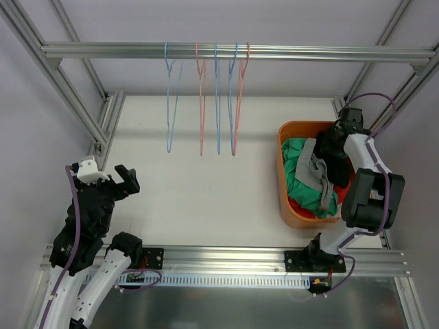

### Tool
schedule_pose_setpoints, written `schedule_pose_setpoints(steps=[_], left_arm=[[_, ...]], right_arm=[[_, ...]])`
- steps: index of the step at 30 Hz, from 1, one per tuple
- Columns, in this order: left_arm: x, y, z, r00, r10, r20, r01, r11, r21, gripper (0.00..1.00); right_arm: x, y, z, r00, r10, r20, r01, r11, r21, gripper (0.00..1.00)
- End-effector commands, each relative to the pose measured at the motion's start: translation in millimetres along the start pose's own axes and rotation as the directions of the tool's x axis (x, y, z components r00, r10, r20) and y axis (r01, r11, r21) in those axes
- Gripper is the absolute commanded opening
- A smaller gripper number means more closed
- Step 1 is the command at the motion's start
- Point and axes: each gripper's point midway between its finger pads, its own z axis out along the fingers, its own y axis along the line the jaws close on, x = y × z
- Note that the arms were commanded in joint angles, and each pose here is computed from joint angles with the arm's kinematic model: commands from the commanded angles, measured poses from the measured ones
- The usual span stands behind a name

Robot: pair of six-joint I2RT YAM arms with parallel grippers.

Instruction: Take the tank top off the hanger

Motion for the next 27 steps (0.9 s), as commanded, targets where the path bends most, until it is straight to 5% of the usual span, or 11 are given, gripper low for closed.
schedule_pose_setpoints(steps=[1,7,8,9,17,24,27], left_arm=[[-5.0,-5.7,1.7,1.000,0.014,0.015,-0.014,1.000,0.028,0.99],[-7.8,-9.0,2.0,1.000,0.002,0.011,-0.003,0.999,0.037,0.99],[-8.6,-9.4,2.0,1.000,0.002,0.009,-0.002,0.999,0.036,0.99],[-8.1,-10.2,3.7,1.000,0.004,0.002,-0.004,0.999,0.034,0.99],[-36.7,-14.5,11.4,1.000,-0.009,-0.021,0.009,1.000,-0.012,0.99],[-65.3,-39.2,5.2,0.999,0.006,-0.040,-0.002,0.996,0.092,0.99],[-68.3,-34.4,-8.6,0.999,0.033,0.006,-0.033,0.992,0.118,0.99]], right_arm=[[-16.1,11.9,-28.7,0.997,0.000,0.073,0.003,0.999,-0.038,0.50],[-48.6,-1.5,-104.6,0.979,-0.009,0.204,0.007,1.000,0.009,0.74],[-58.7,-7.8,-124.5,0.968,-0.007,0.253,-0.002,0.999,0.036,0.95],[-56.7,-11.6,-132.8,0.968,-0.012,0.252,-0.002,0.999,0.054,0.99],[-34.7,23.8,-224.5,0.914,-0.069,0.400,0.111,0.990,-0.083,0.99],[53.9,36.2,-326.9,0.820,-0.099,0.564,0.296,0.916,-0.269,0.99],[84.6,8.3,-347.4,0.787,-0.124,0.604,0.307,0.928,-0.210,0.99]])
